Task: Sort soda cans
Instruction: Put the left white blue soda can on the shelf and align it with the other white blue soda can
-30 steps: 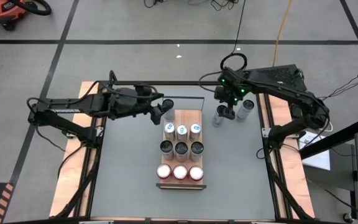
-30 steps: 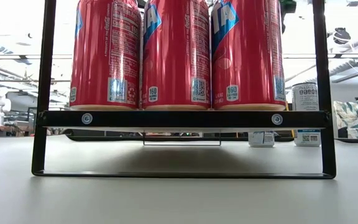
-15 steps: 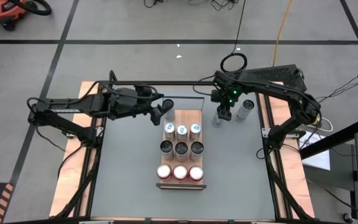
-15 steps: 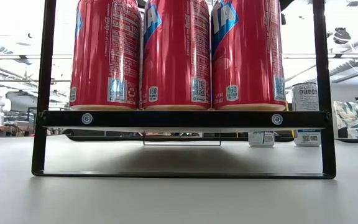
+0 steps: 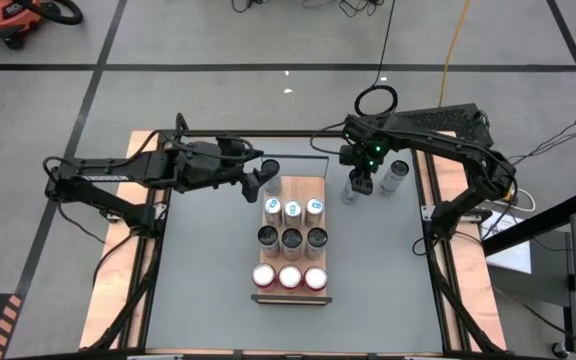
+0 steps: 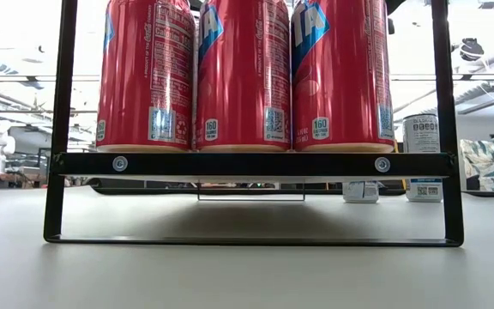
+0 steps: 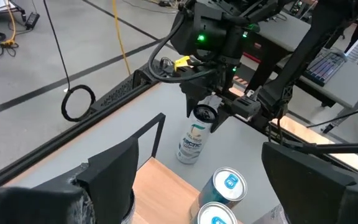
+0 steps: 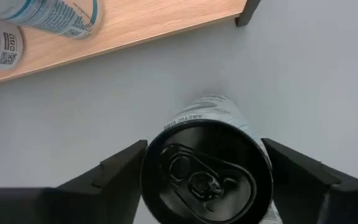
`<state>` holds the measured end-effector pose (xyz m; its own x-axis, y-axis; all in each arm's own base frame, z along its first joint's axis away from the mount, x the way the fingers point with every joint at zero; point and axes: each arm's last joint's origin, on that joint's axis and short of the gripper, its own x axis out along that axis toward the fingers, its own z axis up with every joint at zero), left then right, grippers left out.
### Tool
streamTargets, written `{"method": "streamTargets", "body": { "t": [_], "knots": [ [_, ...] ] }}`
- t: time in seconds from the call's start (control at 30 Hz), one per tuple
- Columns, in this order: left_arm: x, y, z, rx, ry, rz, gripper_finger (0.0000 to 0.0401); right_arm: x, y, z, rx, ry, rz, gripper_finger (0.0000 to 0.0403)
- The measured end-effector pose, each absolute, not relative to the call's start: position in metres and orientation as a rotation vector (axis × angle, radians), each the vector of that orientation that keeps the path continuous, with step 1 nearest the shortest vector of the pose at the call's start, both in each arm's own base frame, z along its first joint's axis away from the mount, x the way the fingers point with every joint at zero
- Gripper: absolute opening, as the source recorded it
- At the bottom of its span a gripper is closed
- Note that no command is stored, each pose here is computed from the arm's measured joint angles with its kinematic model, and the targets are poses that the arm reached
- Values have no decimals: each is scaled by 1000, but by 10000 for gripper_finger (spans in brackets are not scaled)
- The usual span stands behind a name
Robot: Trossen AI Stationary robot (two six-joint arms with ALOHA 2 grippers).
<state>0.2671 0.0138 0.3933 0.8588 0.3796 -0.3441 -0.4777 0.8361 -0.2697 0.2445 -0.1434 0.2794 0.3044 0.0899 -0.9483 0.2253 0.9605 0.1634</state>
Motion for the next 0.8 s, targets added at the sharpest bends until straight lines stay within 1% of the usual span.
{"method": "streamTargets", "body": {
  "t": [0.17,0.27,0.33,0.43,0.63,0.73,0.8],
  "knots": [
    [267,14,393,-351,286,459,342,244,-143,280,287,1260,-91,238],
    [267,14,393,-351,286,459,342,245,-143,280,286,1259,-92,223],
    [267,14,393,-352,285,459,342,245,-143,281,288,1258,-93,221],
    [267,14,393,-351,285,459,342,245,-143,281,305,1258,-105,232],
    [267,14,393,-351,286,459,342,248,-138,280,298,1267,-95,287],
    [267,14,393,-352,285,459,342,249,-136,280,304,1269,-116,292],
    [267,14,393,-352,285,459,342,249,-136,279,302,1273,-125,284]
  ]
}}
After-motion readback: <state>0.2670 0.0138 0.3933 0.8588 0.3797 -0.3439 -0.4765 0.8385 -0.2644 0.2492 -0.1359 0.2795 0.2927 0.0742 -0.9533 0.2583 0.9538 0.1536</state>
